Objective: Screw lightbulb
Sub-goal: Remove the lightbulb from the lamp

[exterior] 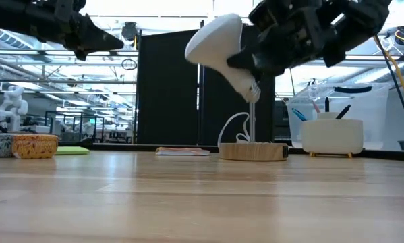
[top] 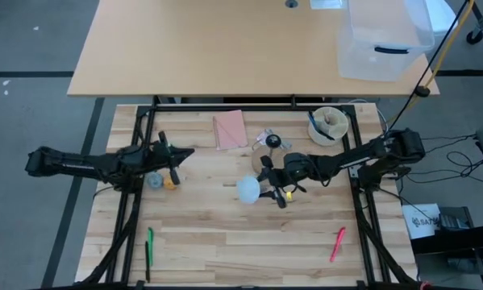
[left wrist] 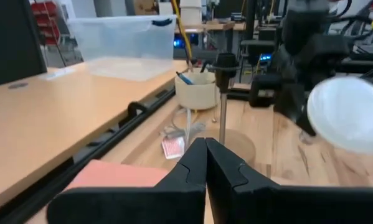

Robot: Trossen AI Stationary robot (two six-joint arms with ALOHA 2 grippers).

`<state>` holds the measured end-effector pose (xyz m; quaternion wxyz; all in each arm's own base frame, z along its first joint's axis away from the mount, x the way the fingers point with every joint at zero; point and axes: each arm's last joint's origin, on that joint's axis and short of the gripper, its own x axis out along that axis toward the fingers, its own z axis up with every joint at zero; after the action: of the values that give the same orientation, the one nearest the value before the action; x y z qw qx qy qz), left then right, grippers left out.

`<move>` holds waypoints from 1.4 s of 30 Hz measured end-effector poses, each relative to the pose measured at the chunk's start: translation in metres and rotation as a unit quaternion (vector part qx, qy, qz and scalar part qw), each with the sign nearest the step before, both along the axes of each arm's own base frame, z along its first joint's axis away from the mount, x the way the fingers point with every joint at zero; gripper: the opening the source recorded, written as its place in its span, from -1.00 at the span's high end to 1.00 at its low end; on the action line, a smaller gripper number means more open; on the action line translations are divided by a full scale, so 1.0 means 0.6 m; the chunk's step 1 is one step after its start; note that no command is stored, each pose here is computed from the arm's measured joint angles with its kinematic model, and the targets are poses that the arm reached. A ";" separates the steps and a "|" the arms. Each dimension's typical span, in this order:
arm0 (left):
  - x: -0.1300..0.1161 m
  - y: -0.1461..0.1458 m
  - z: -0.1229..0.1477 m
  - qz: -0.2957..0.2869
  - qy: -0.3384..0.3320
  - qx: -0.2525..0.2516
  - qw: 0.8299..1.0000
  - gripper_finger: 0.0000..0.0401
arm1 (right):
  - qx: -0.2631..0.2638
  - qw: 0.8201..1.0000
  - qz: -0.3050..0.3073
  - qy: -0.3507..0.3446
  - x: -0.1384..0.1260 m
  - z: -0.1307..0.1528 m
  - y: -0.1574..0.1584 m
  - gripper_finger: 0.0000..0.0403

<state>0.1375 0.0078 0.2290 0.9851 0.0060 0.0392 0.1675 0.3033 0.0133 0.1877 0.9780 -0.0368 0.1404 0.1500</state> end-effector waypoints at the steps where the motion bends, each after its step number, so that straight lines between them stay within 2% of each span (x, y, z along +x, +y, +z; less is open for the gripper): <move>1: -0.003 0.000 0.001 0.000 0.000 0.004 1.000 1.00 | 0.001 1.000 0.000 0.003 0.002 -0.006 0.001 0.02; 15: -0.044 0.000 -0.050 -0.013 -0.019 -0.011 1.000 1.00 | 0.010 1.000 -0.002 0.016 0.026 -0.061 0.005 0.02; 27: -0.049 0.000 -0.091 -0.012 -0.012 -0.024 1.000 1.00 | 0.018 0.999 -0.024 0.041 0.038 -0.113 0.003 0.02; 42: -0.047 -0.005 -0.112 -0.037 -0.015 -0.031 0.999 1.00 | 0.020 0.996 -0.058 0.066 0.036 -0.122 -0.011 0.02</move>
<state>0.1092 0.0045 0.1618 0.9907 -0.0255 0.0291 0.1301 0.3251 0.0068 0.1143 0.9741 0.0009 0.2037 0.0982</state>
